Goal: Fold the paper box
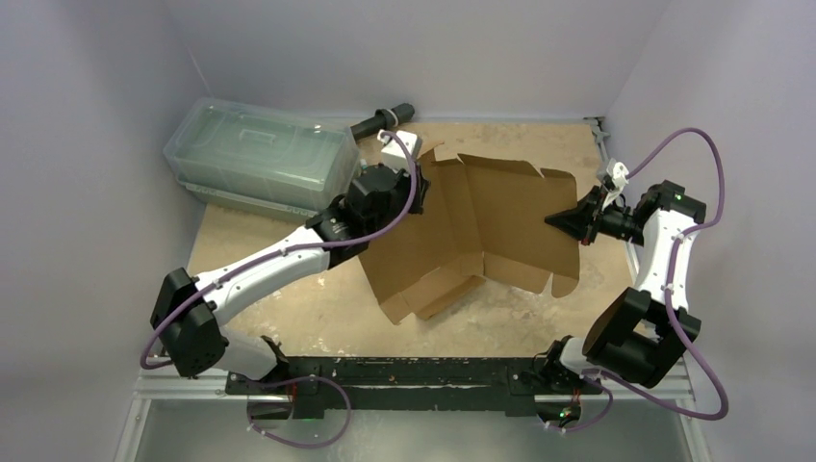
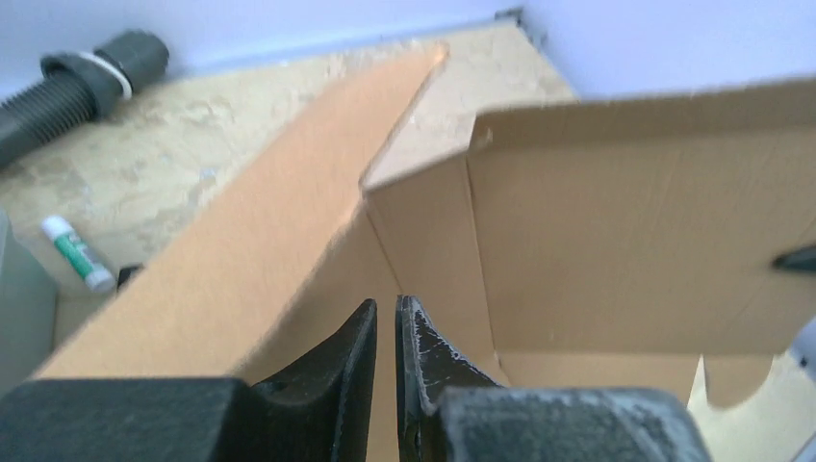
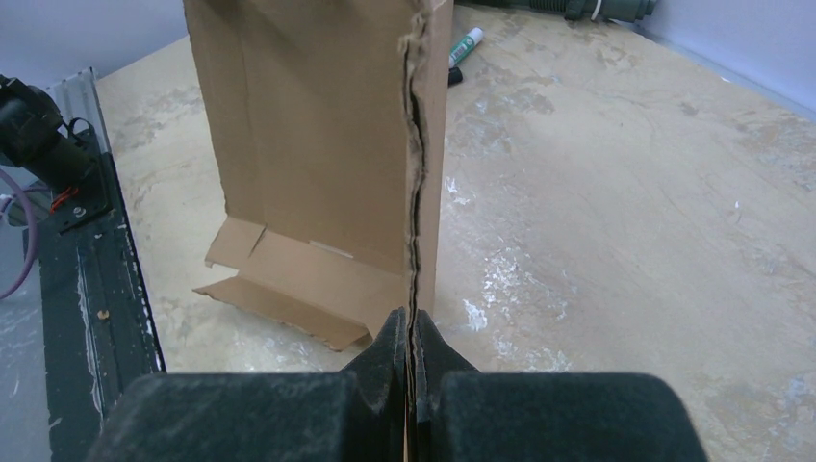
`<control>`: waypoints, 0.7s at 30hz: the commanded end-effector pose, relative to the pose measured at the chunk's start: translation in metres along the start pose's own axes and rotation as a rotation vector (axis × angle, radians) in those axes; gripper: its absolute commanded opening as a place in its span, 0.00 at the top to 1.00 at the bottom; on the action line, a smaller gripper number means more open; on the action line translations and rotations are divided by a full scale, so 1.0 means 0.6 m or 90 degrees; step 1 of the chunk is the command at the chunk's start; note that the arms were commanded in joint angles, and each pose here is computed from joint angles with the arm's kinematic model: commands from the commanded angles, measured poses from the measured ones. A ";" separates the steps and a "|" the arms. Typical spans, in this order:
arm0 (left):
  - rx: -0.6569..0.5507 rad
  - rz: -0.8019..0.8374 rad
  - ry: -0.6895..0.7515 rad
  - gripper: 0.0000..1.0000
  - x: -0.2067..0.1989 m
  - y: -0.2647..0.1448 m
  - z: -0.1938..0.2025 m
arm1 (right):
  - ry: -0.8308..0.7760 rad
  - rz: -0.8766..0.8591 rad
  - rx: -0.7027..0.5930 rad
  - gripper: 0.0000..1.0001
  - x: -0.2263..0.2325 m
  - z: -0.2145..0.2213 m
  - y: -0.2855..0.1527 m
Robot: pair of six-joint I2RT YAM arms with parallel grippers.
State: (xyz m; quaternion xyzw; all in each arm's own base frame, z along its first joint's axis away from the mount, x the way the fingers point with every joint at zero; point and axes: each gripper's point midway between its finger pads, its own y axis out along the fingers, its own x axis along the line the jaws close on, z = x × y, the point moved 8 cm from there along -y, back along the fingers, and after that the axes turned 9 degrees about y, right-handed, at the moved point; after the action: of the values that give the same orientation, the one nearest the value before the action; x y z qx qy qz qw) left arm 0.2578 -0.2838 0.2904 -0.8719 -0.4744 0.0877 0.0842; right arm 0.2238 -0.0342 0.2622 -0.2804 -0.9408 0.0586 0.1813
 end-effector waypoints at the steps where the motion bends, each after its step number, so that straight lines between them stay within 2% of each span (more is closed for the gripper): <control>1: -0.123 -0.013 -0.036 0.88 -0.003 0.020 -0.086 | -0.027 -0.003 -0.016 1.00 0.007 -0.020 -0.001; 8: -0.176 -0.013 -0.069 0.86 0.000 0.042 -0.116 | -0.024 -0.004 -0.015 1.00 0.005 -0.019 0.000; 15: -0.190 -0.010 -0.083 0.85 0.001 0.084 -0.129 | -0.023 -0.004 -0.015 1.00 0.005 -0.018 0.000; 18: -0.184 -0.008 -0.085 0.88 0.003 0.097 -0.126 | -0.023 -0.004 -0.014 1.00 0.004 -0.017 0.000; 21: -0.164 -0.004 -0.082 0.94 0.005 0.106 -0.114 | -0.024 -0.003 -0.013 1.00 0.004 -0.017 0.000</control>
State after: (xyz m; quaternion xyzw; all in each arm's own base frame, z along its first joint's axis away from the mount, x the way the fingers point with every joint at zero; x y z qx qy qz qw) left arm 0.3210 -0.3159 0.3231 -0.8615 -0.5008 0.0801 -0.0237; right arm 0.2238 -0.0342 0.2622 -0.2804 -0.9408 0.0588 0.1812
